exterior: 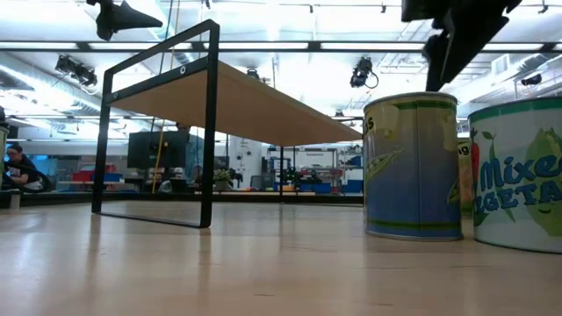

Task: Pick and place cans onto a shelf
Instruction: Put the canned oranges on the shelf

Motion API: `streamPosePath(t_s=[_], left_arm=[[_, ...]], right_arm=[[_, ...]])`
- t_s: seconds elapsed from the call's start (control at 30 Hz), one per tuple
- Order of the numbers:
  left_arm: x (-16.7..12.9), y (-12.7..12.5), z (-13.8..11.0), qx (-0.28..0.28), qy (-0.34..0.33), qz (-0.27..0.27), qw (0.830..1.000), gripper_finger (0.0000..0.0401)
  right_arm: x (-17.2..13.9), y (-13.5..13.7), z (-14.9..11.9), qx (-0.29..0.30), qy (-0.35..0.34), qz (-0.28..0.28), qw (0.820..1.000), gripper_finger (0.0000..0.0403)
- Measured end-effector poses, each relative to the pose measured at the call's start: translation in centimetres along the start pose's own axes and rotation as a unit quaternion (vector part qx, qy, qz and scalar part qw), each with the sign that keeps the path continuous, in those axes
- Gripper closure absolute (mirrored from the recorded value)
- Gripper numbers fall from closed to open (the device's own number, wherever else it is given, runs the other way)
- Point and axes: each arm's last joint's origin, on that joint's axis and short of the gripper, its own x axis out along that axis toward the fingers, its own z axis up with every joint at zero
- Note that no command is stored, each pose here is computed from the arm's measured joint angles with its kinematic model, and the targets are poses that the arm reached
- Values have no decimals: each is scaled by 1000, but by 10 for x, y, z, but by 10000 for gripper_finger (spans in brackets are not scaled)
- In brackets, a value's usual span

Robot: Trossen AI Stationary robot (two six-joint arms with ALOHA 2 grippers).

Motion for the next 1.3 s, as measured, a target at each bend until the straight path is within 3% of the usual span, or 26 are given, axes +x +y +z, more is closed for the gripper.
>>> streamPosePath(t_s=[0.23, 0.37, 0.67, 0.97, 1.3], left_arm=[[0, 0, 0, 0, 2, -2, 1000, 102], [0, 0, 0, 0, 2, -2, 1000, 102], [0, 1, -2, 4, 14, -4, 1000, 102], [0, 1, -4, 5, 20, -4, 1000, 102], [0, 1, -3, 5, 20, -4, 1000, 102]], right_arm=[[24, -6, 13, -77, 35, 19, 996, 5], [43, -7, 22, -83, 50, 0, 995, 5], [71, -13, 26, -31, 96, -5, 995, 3], [74, -18, -3, -1, 113, -5, 994, 3], [90, -18, -15, 35, 115, 1, 993, 4]])
